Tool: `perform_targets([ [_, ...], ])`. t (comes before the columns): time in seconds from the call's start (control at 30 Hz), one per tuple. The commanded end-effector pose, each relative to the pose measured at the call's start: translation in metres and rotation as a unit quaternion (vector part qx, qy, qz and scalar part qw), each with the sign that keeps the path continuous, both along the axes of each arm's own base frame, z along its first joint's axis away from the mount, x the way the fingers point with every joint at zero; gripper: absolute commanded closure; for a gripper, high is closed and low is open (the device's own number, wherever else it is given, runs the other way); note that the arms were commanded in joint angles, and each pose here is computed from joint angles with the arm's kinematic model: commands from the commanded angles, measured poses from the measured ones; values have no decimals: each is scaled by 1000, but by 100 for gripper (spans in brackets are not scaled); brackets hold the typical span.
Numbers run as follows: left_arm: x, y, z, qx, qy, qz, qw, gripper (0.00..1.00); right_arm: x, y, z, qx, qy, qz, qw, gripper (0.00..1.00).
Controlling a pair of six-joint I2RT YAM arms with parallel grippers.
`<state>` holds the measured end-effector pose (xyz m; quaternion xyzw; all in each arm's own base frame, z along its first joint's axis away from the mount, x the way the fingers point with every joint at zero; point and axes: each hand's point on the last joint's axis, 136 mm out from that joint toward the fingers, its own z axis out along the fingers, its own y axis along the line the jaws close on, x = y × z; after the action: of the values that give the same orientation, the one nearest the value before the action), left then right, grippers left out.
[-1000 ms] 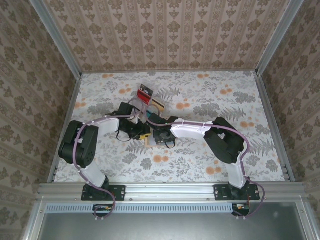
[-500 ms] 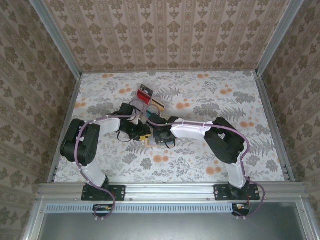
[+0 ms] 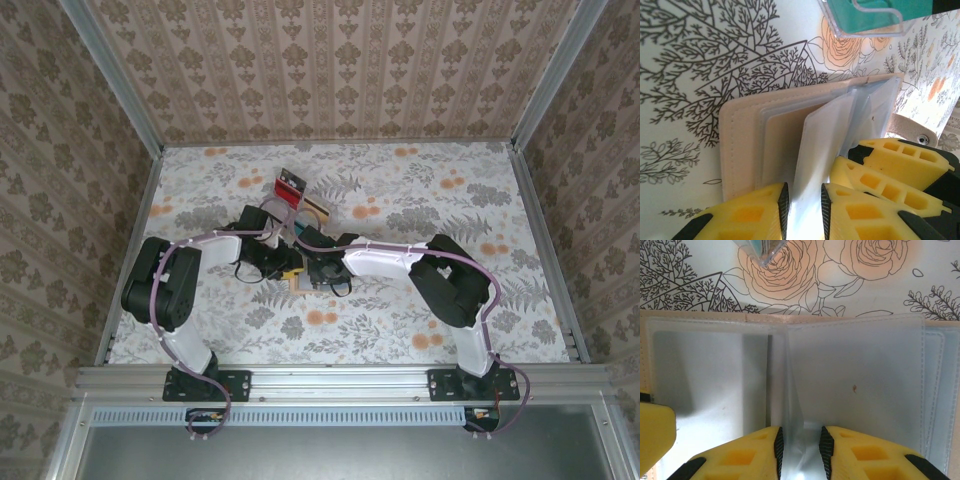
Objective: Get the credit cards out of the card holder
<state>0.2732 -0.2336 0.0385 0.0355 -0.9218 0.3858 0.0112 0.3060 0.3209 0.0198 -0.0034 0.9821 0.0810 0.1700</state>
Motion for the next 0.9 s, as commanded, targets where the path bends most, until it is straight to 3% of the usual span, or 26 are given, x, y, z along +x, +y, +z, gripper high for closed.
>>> perform_targets([
  [0.0, -1, -9, 3, -20, -9, -22, 1000, 76, -19, -26, -39, -39, 50, -6, 998, 68],
  [0.2, 1, -6, 5, -13, -23, -21, 999, 89, -8, -19, -8, -3, 12, 2, 1000, 61],
  [0.5, 2, -1, 18, 4, -44, -23, 999, 91, 3, -19, 66, 68, -84, -4, 994, 46],
  [0.57, 3, -6, 22, -9, -44, -24, 999, 87, 3, -24, 73, 74, -100, -12, 992, 43],
  [0.73, 1, -27, 37, -43, -50, -38, 997, 62, 4, -43, 91, 79, -140, -39, 986, 35],
  [0.87, -2, -45, 50, -69, -57, -51, 995, 52, 3, -58, 99, 83, -163, -65, 981, 34],
])
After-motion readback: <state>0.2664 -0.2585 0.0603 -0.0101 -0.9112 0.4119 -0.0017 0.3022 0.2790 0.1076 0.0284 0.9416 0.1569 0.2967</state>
